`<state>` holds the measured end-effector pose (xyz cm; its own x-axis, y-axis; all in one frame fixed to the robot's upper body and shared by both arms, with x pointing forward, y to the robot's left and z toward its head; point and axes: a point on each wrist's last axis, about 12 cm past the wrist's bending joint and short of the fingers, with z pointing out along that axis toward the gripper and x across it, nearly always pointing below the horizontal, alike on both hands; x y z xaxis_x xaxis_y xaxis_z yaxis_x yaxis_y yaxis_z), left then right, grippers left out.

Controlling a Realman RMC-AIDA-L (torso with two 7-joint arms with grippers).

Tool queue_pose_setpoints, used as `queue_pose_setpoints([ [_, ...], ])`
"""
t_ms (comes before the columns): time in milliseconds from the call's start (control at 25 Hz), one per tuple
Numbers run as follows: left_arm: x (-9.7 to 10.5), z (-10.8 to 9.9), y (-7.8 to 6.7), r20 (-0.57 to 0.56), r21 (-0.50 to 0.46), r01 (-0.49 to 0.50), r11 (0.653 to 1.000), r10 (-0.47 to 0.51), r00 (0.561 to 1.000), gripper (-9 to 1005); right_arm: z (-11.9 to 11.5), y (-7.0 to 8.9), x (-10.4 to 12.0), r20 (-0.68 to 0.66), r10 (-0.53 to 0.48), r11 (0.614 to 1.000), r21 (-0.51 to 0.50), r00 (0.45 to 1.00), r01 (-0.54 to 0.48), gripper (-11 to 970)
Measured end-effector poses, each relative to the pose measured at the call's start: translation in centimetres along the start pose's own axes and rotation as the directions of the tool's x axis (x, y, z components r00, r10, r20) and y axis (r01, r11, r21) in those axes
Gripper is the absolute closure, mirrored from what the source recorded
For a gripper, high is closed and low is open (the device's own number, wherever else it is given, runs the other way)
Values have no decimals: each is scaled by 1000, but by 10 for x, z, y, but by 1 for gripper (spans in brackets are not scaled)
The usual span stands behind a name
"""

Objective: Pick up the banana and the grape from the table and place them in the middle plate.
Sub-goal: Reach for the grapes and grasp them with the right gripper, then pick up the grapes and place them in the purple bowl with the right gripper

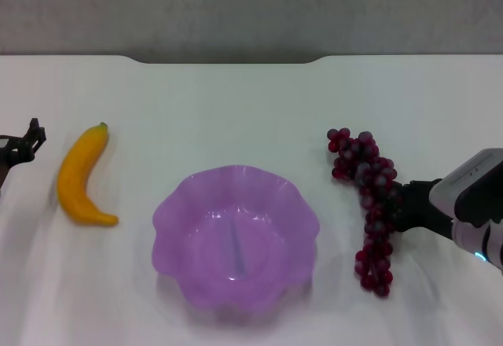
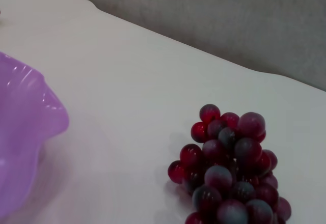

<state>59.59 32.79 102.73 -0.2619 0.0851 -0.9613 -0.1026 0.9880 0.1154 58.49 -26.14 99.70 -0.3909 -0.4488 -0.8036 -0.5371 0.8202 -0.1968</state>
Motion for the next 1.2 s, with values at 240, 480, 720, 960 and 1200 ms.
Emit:
queue_pose_setpoints([
  [240, 0, 0, 0, -1, 0, 0, 1000, 0, 1000, 116, 0, -2, 0, 4, -18, 1000, 5, 1000, 18, 761],
  [480, 0, 0, 0, -2, -1, -1, 1000, 1, 1000, 116, -2, -3, -9, 88, -42, 999, -4, 995, 42, 762],
  [720, 1, -1, 1, -4, -2, -1, 1000, 1, 1000, 116, -7, -6, -19, 197, -32, 999, -10, 980, 35, 761],
  [960, 5, -3, 4, -10, -8, 1, 1000, -1, 1000, 117, -9, -15, -31, 270, -23, 1000, 12, 963, 20, 766],
  [1200, 5, -3, 4, -11, -10, 0, 1000, 0, 1000, 117, -14, -19, -47, 381, -32, 999, 4, 924, 33, 767],
])
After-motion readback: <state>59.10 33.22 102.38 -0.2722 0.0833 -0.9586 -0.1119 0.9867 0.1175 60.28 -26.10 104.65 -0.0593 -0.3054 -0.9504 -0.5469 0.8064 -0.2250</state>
